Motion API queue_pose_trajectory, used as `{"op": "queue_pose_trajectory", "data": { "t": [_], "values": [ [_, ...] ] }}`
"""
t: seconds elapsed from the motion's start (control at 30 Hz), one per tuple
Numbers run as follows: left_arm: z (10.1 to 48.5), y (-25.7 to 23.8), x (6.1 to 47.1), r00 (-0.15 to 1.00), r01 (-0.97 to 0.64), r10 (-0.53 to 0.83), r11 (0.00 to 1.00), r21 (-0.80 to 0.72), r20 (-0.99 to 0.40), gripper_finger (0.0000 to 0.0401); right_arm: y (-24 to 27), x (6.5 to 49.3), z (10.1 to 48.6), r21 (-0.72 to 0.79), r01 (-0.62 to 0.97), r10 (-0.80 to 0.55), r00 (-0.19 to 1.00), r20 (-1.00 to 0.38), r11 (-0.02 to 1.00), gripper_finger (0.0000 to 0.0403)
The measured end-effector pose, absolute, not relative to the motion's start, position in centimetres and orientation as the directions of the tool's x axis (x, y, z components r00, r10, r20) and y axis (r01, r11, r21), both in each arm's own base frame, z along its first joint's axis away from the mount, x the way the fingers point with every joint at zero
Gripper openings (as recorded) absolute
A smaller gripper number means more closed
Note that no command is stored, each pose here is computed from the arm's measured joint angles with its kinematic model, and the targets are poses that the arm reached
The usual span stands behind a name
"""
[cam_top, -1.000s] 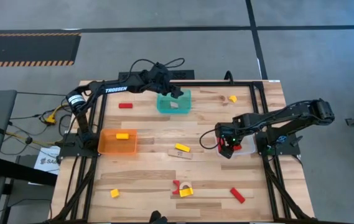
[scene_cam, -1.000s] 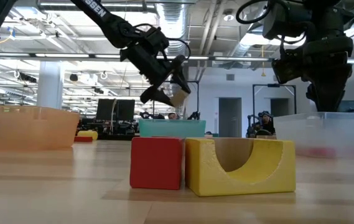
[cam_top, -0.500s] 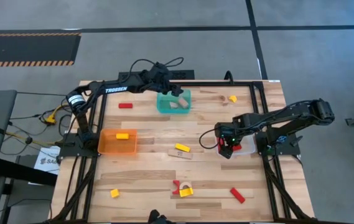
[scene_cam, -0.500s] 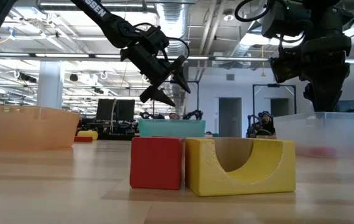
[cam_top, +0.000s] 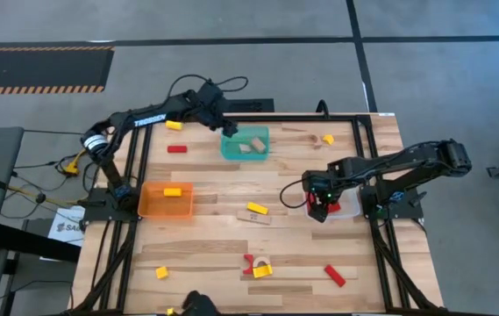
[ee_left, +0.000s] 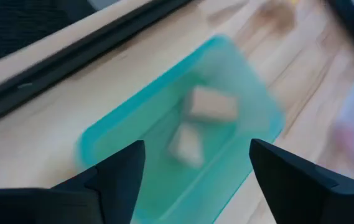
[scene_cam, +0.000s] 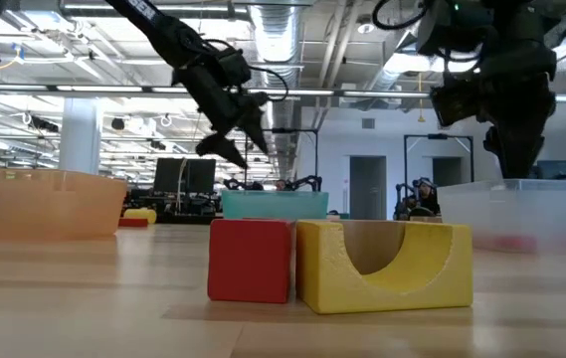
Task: Sort & place blocks by color
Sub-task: Put the red block into the white bin
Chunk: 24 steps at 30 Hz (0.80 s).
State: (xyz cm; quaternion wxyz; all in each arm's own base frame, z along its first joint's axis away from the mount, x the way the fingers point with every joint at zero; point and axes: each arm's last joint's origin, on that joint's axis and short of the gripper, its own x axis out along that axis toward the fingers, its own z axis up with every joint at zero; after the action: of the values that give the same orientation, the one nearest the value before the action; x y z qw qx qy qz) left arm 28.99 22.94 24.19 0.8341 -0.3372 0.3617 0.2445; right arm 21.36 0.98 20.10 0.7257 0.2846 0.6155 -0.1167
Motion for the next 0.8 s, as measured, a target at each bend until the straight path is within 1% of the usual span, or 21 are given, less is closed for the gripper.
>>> {"op": "queue_pose_trajectory", "data": {
  "t": [0.17, 0.3, 0.4, 0.47, 0.57, 0.67, 0.8],
  "values": [
    [25.6, 21.6, 26.3, 0.471, -0.610, 0.181, 0.774, -0.171, -0.863, 0.0257, 0.6, 22.1, 22.4, 0.250, 0.494, 0.140, 0.249, -0.958, 0.833, 0.0292],
    [25.7, 20.5, 24.4, 0.262, -0.525, 0.189, 0.851, 0.025, -0.946, 0.0254, 0.2, 22.8, 24.2, 0.241, 0.472, 0.105, 0.296, -0.949, 0.848, 0.0292],
    [25.3, 20.0, 23.3, 0.103, -0.507, 0.192, 0.855, 0.114, -0.976, 0.0254, 0.0, 23.2, 25.3, 0.248, 0.454, 0.097, 0.330, -0.939, 0.856, 0.0292],
    [24.8, 19.8, 22.9, 0.053, -0.534, 0.198, 0.834, 0.140, -0.979, 0.0254, -0.1, 23.4, 25.9, 0.255, 0.442, 0.095, 0.353, -0.931, 0.860, 0.0292],
    [23.7, 19.2, 22.2, -0.010, -0.531, 0.149, 0.837, 0.132, -0.989, 0.0254, -0.2, 23.6, 26.5, 0.257, 0.426, 0.093, 0.369, -0.925, 0.867, 0.0292],
    [22.2, 18.9, 21.6, -0.048, -0.430, 0.115, 0.894, 0.124, -0.992, 0.0254, -0.3, 23.7, 26.9, 0.262, 0.417, 0.093, 0.383, -0.919, 0.870, 0.0292],
    [20.3, 19.3, 20.7, -0.113, -0.332, 0.129, 0.930, 0.160, -0.985, 0.0254, -0.2, 24.0, 27.8, 0.274, 0.408, 0.094, 0.410, -0.907, 0.871, 0.0292]
  ]
}}
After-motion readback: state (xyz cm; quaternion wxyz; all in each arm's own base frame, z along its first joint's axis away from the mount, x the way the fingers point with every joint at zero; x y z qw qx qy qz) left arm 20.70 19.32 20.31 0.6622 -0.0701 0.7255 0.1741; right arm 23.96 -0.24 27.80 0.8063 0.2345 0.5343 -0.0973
